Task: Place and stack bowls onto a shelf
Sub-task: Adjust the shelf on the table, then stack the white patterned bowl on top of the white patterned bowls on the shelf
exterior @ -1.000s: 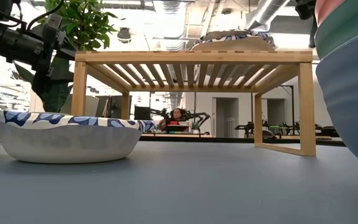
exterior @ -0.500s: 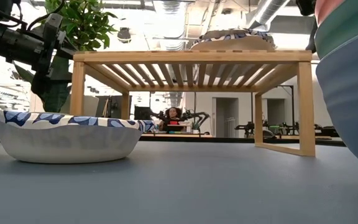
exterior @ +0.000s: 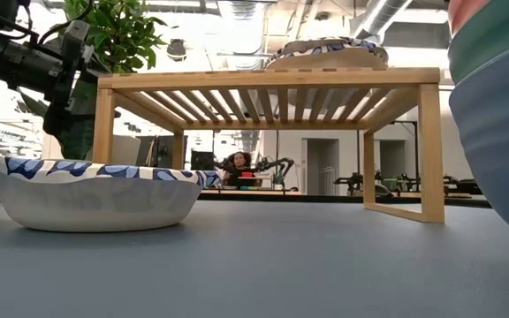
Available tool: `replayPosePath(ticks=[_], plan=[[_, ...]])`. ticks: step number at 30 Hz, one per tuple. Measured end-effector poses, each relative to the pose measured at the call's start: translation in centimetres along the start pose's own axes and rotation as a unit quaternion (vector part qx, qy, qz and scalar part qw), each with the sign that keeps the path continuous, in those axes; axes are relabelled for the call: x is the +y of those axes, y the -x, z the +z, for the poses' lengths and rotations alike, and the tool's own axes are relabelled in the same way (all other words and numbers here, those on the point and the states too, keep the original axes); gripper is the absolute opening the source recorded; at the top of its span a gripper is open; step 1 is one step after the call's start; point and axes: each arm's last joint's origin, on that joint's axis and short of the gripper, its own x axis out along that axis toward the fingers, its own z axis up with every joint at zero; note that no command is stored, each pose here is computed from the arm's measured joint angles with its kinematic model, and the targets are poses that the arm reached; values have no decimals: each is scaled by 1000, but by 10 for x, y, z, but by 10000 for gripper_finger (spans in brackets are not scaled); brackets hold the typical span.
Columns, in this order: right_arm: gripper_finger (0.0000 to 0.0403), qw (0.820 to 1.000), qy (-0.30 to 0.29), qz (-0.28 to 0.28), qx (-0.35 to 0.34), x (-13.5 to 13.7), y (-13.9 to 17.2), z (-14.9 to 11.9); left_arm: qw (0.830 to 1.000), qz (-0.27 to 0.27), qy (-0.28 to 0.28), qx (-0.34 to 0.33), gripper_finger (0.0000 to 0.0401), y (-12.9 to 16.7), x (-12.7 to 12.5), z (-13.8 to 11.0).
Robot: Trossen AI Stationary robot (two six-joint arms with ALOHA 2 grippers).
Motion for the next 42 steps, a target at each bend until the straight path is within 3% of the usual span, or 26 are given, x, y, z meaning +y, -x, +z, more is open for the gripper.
replayPosePath(ticks=[12,31,35,42], plan=[[17,996,3,-85,-23,-2,-33,4,1000,0,4,0,253,0,0,0],[23,983,3,-184,-23,-27,-38,21,1000,0,4,0,253,0,0,0],[26,984,26,-173,-23,-25,-37,23,1000,-16,-5,14,253,0,-1,-1],[39,997,38,-55,-50,-14,-8,28,991,-103,-22,86,253,1,-6,-5]])
